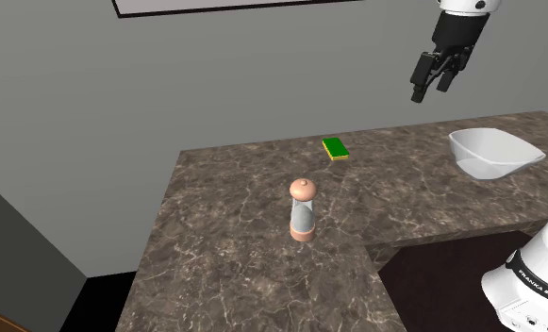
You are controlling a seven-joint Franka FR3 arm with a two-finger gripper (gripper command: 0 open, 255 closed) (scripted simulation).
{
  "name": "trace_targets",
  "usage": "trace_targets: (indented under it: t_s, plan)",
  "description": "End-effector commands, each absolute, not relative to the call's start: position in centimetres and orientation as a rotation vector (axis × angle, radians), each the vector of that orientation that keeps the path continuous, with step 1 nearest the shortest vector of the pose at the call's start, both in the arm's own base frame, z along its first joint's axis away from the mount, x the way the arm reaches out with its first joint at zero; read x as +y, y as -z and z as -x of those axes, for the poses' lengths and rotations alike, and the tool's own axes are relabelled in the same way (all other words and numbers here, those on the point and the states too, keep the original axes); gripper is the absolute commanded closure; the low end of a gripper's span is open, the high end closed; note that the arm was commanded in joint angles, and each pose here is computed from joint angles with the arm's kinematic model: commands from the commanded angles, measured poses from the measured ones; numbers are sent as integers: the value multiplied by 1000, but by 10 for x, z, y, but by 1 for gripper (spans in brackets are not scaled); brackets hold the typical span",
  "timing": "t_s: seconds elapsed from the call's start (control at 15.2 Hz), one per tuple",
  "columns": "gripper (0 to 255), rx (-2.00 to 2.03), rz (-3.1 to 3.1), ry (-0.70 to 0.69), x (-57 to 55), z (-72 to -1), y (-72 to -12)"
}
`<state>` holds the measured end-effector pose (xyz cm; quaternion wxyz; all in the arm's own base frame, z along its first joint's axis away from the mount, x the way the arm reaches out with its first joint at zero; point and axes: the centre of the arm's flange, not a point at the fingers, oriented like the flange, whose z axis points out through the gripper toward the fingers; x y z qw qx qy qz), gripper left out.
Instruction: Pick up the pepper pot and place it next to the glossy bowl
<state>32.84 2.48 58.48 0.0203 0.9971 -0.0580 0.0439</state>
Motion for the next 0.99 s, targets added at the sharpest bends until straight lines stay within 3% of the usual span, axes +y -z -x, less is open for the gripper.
trace_targets:
  t_s: [0.0,0.92]
  plan:
    - [0,-180,-3093,-136,25,-328,-585]
    - [0,-227,-3019,-79,199,-378,-510]
